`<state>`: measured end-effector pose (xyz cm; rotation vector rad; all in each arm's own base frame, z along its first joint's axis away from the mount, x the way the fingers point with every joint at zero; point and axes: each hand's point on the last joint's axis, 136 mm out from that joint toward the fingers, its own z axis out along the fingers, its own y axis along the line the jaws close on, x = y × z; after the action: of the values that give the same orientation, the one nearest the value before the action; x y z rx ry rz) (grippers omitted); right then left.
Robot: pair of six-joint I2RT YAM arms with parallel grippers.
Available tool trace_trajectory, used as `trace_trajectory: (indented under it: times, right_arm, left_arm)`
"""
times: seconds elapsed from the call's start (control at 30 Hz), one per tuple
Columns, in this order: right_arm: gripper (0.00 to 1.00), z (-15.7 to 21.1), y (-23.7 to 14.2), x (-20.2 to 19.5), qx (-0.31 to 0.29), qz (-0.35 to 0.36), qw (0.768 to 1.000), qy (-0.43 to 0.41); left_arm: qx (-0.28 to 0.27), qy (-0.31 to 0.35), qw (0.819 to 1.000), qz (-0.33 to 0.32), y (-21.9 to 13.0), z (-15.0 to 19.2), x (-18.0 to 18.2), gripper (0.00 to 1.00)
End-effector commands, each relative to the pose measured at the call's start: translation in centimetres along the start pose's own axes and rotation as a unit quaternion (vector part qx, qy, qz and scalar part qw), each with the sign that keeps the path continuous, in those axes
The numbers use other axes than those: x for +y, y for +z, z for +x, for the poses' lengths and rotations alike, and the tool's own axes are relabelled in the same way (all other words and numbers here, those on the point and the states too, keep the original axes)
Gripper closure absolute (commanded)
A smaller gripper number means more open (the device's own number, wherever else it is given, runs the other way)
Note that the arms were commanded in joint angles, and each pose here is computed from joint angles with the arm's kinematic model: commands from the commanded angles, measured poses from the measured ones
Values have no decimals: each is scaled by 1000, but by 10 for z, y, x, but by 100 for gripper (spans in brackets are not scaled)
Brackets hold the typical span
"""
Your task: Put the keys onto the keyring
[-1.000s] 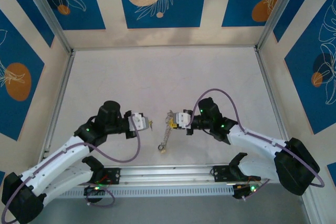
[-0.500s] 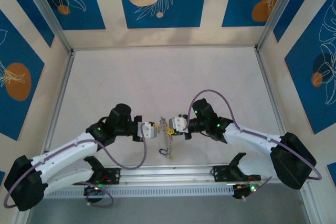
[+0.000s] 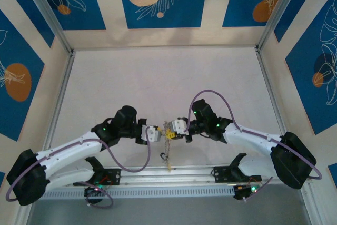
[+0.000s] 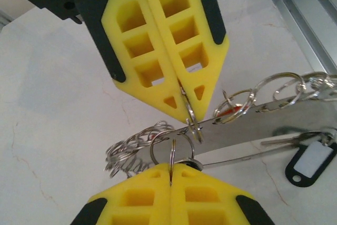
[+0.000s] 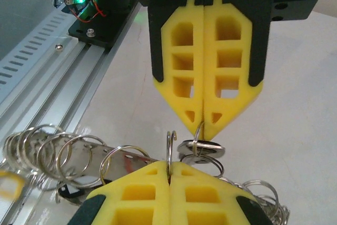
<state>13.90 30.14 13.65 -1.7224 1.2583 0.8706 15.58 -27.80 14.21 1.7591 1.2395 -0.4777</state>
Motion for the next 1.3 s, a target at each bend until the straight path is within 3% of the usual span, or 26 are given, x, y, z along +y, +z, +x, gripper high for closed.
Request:
trace_trajectory:
  times: [0.0,1.27]
  right_arm:
    - [100,-18,0,0,-21,-16,999,-21]
    - [100,-9,7,-6,9,-17,1000,0]
  left_arm:
    - [-13,24,1000,-17,-7,-13,8,100]
    - [-5,88,996,13,-4,-24,-9,100]
